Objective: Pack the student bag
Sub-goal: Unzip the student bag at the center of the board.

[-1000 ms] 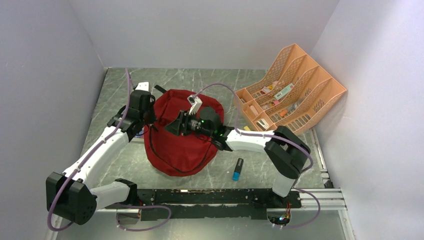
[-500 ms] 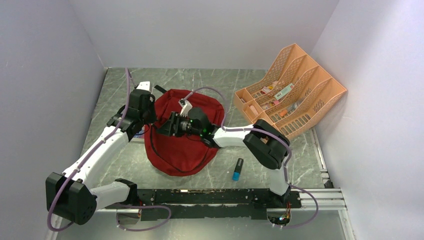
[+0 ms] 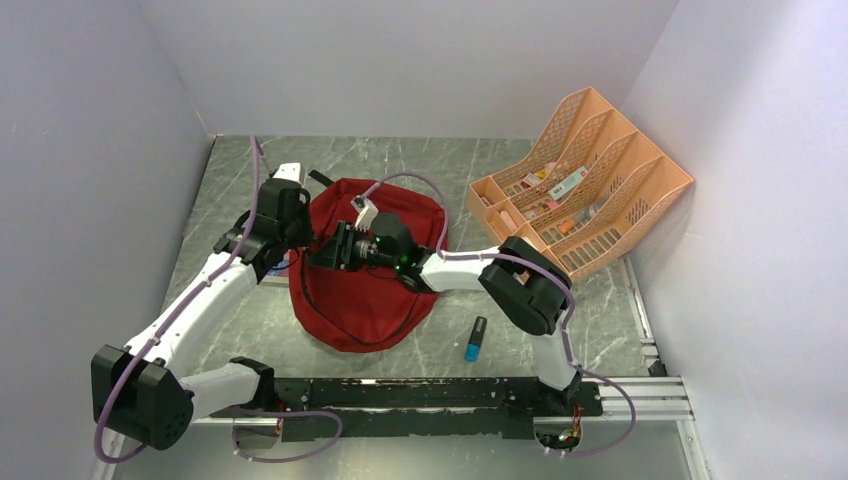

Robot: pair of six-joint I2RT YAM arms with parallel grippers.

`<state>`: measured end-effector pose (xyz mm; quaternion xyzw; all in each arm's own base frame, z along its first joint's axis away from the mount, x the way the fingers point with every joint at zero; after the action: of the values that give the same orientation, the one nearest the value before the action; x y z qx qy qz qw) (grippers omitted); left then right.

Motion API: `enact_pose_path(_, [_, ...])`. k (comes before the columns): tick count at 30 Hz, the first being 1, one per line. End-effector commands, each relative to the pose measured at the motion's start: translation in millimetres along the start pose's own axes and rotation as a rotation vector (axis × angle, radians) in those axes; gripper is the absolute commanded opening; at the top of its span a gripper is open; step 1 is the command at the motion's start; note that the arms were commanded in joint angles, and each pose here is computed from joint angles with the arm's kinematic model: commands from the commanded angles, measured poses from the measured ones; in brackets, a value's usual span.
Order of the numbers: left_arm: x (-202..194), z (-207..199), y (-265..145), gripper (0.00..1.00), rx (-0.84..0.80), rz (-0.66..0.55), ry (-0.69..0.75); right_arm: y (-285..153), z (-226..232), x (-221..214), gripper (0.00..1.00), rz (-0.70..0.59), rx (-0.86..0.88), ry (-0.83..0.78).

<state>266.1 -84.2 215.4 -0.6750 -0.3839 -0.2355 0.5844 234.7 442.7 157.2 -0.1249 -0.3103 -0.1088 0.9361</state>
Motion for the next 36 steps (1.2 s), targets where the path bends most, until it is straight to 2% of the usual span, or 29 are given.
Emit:
enact_pose_path(1, [14,-6,-6,0.05,-0.054,-0.065,-0.028,7,4,7,0.50,-0.019,0.025,-0.013])
enact_pose_path(8, [13,-6,-6,0.05,-0.057,-0.065,-0.034,12,3,12,0.49,-0.024,0.008,-0.044])
enact_pose_path(13, [12,-6,-6,0.05,-0.057,-0.062,-0.033,14,2,13,0.43,-0.021,0.001,-0.052])
enact_pose_path(25, [12,-4,-6,0.05,-0.048,-0.066,-0.032,11,1,11,0.00,-0.011,0.027,-0.080])
enact_pose_path(36, [16,-5,15,0.05,-0.002,-0.057,-0.025,-8,27,-2,0.00,0.060,0.154,-0.191])
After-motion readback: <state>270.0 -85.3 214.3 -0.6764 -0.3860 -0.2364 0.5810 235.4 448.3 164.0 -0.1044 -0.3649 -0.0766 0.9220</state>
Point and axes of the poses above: each gripper's point midway between its finger pads, its own y axis out along the fingers, its own z axis along the line the jaws close on, x = y × z, the point moved 7 cm from there along -y, back along the fingers, and after that the axes turned 7 degrees about -y, right-handed, at the moved point
